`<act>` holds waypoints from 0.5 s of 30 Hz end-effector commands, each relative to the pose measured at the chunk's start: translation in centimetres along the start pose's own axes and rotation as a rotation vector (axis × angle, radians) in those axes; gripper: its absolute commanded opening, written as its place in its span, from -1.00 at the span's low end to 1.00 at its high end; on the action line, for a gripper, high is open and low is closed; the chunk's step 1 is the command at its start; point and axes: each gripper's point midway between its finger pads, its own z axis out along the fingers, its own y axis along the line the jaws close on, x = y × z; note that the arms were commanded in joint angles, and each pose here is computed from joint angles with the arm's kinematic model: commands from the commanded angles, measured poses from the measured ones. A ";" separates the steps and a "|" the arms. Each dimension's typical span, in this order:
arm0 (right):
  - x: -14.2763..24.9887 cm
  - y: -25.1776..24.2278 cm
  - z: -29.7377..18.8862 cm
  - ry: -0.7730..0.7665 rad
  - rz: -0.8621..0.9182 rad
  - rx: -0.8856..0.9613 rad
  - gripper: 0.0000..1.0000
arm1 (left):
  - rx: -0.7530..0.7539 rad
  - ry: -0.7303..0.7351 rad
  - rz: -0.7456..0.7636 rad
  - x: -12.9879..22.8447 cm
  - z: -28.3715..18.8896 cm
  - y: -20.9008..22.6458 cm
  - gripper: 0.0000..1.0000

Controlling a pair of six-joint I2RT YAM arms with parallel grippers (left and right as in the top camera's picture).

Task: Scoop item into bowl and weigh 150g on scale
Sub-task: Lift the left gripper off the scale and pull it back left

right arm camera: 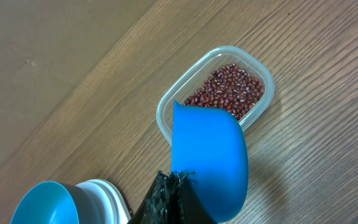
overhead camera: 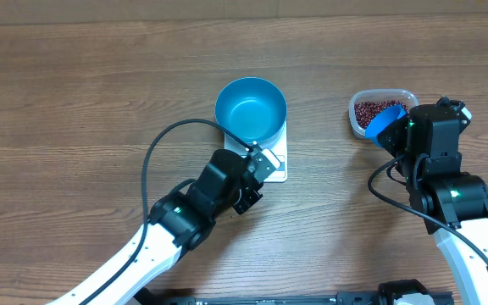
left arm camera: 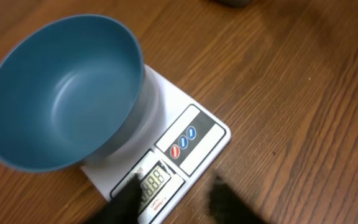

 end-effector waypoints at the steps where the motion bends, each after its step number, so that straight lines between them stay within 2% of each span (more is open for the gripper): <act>1: -1.1 1.1 -0.9 -0.031 0.001 -0.036 -0.92 | -0.058 -0.039 -0.059 -1.0 -2.0 1.0 0.99; 15: -1.1 1.1 -0.9 -0.031 0.001 -0.035 -0.92 | -0.107 -0.110 -0.095 -2.1 -7.5 2.0 0.99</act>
